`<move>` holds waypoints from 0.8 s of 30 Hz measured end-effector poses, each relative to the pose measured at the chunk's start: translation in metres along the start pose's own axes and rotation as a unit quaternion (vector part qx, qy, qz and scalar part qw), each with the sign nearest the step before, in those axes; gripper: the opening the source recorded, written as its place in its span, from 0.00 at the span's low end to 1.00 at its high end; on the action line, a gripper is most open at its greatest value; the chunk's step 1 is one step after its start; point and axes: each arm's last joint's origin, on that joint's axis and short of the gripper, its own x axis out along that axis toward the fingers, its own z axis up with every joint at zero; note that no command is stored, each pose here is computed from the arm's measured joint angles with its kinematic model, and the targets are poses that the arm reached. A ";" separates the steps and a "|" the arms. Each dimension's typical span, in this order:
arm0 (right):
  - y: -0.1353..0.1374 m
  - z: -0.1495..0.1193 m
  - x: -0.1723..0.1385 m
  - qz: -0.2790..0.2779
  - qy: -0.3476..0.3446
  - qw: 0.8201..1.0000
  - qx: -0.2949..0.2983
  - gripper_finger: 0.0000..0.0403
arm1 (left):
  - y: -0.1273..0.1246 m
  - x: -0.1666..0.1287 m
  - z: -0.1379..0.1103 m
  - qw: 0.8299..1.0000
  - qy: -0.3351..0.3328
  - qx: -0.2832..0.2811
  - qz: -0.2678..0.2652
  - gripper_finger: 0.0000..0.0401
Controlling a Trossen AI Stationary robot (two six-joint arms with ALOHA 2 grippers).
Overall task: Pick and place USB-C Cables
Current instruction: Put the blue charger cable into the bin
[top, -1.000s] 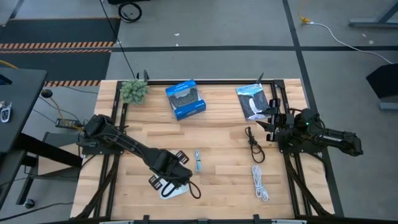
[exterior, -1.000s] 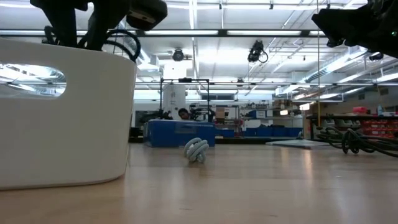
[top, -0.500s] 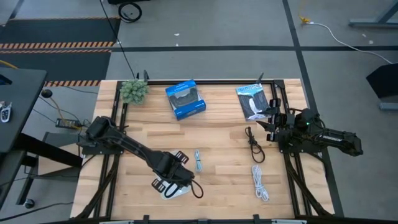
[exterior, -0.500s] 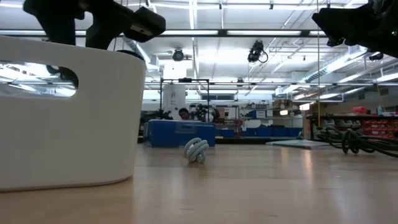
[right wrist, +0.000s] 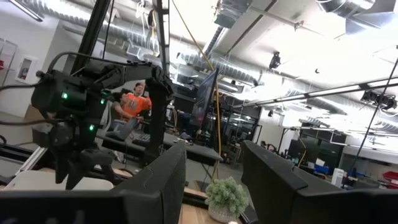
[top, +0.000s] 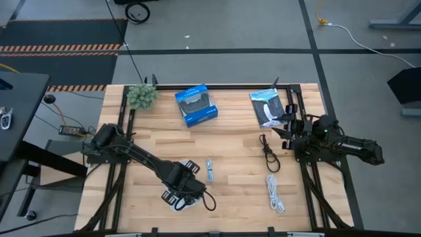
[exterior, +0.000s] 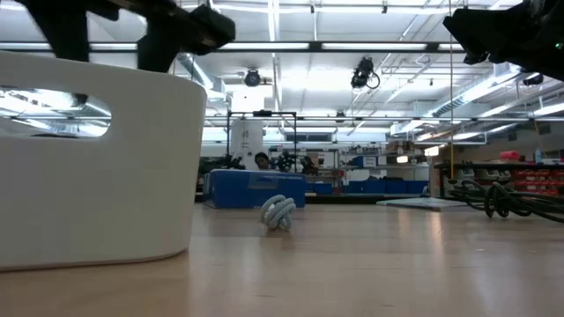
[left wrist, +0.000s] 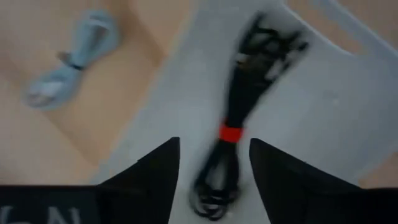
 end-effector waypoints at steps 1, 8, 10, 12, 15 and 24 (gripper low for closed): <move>0.000 0.000 0.000 0.000 0.000 1.000 0.000 0.40 | 0.003 -0.001 0.001 1.000 -0.001 0.001 0.017 0.51; 0.000 0.000 0.000 0.000 0.000 1.000 0.000 0.40 | 0.033 0.006 0.003 0.997 -0.017 -0.016 0.069 0.46; 0.000 0.000 0.000 0.000 -0.001 1.000 0.000 0.40 | 0.041 0.007 0.004 0.996 -0.026 -0.027 0.076 0.44; 0.000 0.000 0.000 0.000 0.000 1.000 0.000 0.40 | 0.051 0.008 0.005 0.995 -0.042 -0.026 0.083 0.42; 0.000 0.000 0.000 0.000 -0.001 1.000 0.000 0.40 | 0.060 0.011 0.009 0.994 -0.062 -0.001 0.095 0.39; 0.000 0.000 0.000 0.000 0.000 1.000 0.000 0.40 | 0.086 0.031 0.021 0.987 -0.088 0.050 0.125 0.35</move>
